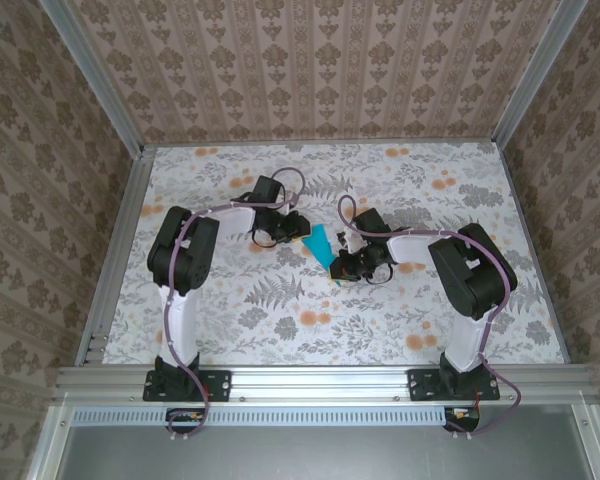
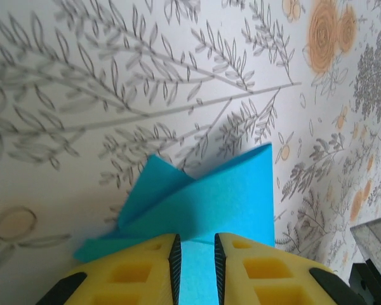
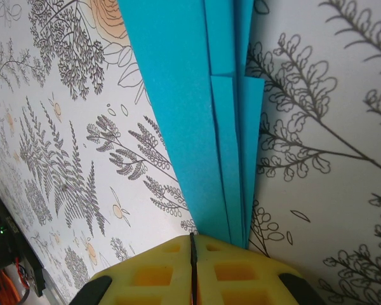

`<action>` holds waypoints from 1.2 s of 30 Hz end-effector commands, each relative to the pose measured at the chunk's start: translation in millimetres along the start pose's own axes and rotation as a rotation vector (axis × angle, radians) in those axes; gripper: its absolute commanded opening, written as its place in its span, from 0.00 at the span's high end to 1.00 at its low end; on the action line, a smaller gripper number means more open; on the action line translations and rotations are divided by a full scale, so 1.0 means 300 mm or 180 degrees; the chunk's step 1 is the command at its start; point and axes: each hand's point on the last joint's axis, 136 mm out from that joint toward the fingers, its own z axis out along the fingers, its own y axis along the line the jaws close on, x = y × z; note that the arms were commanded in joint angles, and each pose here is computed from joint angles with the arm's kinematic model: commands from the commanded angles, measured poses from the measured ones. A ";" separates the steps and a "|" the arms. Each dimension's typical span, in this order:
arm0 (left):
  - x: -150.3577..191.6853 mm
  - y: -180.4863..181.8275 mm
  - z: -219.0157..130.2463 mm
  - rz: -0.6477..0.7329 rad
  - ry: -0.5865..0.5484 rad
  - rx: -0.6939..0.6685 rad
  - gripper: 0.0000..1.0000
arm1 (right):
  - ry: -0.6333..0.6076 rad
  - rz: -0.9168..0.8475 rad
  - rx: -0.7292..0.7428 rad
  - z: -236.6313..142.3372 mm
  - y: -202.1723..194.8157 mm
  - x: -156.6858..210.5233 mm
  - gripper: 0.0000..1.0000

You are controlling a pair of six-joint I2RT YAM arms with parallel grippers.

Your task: Fold a paper plane with a square sheet of paper (pick it up from the middle)

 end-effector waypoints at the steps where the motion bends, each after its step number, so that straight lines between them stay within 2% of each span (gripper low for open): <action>1: -0.036 0.083 -0.012 0.0010 -0.0023 -0.0172 0.76 | 0.0573 0.0464 0.0686 0.022 -0.203 0.211 0.90; 12: -0.087 0.139 -0.062 -0.0022 -0.0132 -0.0254 0.75 | 0.0562 0.0463 0.0665 0.025 -0.200 0.209 0.90; 20: -0.146 0.011 -0.196 0.0184 -0.0491 -0.0120 0.75 | 0.0536 0.0474 0.0624 0.028 -0.192 0.201 0.90; 27: -0.063 -0.089 -0.218 0.0341 -0.0626 -0.0066 0.76 | 0.0534 0.0478 0.0609 0.028 -0.190 0.200 0.90; 31: 0.005 -0.123 -0.180 0.0385 -0.0605 -0.0080 0.76 | 0.0535 0.0480 0.0600 0.031 -0.189 0.197 0.90; 36: 0.091 -0.179 -0.089 0.0450 -0.0367 0.0140 0.77 | 0.0538 0.0488 0.0591 0.033 -0.188 0.197 0.90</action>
